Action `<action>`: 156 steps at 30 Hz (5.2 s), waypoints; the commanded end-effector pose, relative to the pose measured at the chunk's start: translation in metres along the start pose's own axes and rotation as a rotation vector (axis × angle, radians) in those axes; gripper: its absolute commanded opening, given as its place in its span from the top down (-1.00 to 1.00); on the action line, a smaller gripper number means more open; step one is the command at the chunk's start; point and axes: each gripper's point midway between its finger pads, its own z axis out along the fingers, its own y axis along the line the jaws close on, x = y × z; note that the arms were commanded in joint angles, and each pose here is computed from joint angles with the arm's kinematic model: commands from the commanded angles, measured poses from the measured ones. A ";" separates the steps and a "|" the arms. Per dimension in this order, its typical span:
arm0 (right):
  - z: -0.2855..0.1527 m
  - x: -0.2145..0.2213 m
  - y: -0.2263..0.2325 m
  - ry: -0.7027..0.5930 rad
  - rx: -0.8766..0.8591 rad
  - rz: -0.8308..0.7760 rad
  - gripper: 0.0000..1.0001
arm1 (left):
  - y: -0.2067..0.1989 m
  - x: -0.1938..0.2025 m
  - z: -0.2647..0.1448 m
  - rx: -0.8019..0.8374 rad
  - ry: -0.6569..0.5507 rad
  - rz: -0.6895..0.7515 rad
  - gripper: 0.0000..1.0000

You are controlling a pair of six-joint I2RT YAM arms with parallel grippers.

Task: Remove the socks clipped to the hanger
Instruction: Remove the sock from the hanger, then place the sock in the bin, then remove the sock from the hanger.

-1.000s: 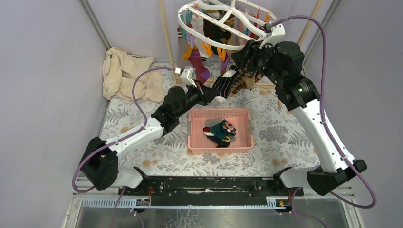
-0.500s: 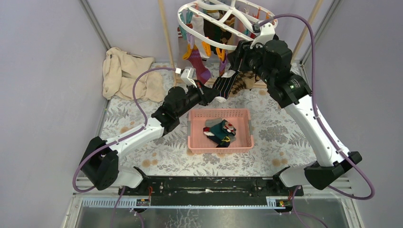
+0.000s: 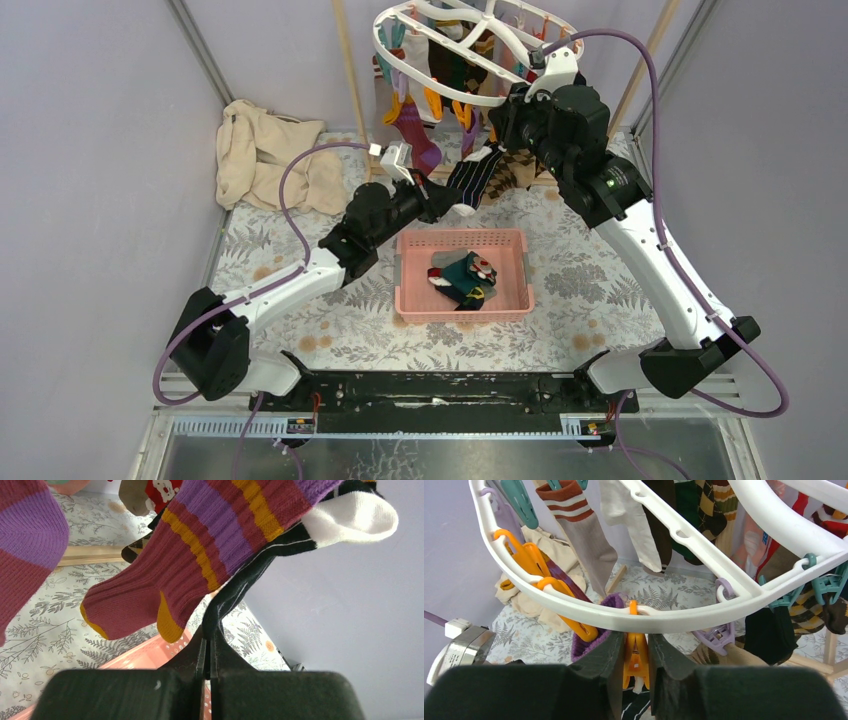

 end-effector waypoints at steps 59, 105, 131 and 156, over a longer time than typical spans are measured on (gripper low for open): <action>-0.085 -0.007 -0.084 -0.125 0.370 0.045 -0.56 | 0.050 0.161 -0.069 -0.177 0.553 -0.026 -0.68; 0.002 0.059 -0.163 -0.098 0.033 0.335 -0.36 | -0.012 0.108 -0.079 0.041 0.440 0.047 -0.97; 0.034 0.077 -0.125 -0.038 -0.155 0.344 -0.56 | -0.014 0.110 -0.075 0.049 0.454 0.035 -0.97; 0.041 0.087 -0.109 -0.100 -0.074 0.282 0.68 | -0.020 0.109 -0.077 0.056 0.446 0.033 -0.98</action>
